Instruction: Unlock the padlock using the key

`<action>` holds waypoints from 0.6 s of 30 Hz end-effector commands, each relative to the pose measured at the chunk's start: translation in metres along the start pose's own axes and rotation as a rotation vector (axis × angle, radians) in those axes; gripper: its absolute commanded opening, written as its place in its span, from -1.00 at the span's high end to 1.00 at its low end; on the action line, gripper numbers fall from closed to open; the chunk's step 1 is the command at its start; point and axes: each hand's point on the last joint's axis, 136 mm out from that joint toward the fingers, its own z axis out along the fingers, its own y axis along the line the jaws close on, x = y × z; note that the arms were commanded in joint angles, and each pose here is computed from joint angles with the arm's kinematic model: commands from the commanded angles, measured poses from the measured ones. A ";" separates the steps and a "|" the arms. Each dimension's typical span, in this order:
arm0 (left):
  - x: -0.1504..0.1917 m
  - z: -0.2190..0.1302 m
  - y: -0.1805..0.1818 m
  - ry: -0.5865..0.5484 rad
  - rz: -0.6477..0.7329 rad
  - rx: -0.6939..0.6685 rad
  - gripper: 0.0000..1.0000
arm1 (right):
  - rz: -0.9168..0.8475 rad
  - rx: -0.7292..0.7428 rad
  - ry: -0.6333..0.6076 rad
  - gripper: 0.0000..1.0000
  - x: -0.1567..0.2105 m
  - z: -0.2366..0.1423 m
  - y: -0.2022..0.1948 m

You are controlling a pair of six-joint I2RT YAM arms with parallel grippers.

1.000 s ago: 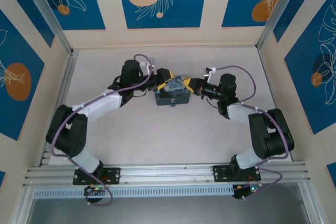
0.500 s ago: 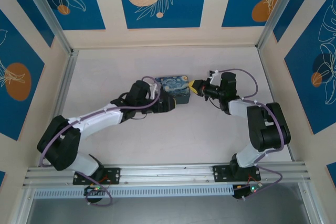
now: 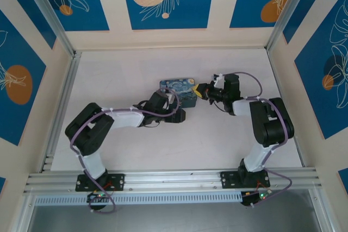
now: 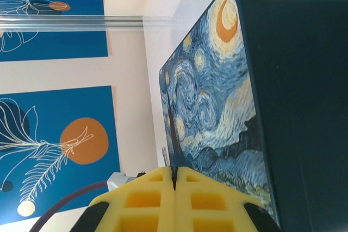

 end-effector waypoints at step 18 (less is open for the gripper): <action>-0.066 0.053 -0.012 -0.179 0.091 0.097 -0.90 | 0.052 0.037 0.011 1.00 -0.031 0.027 -0.014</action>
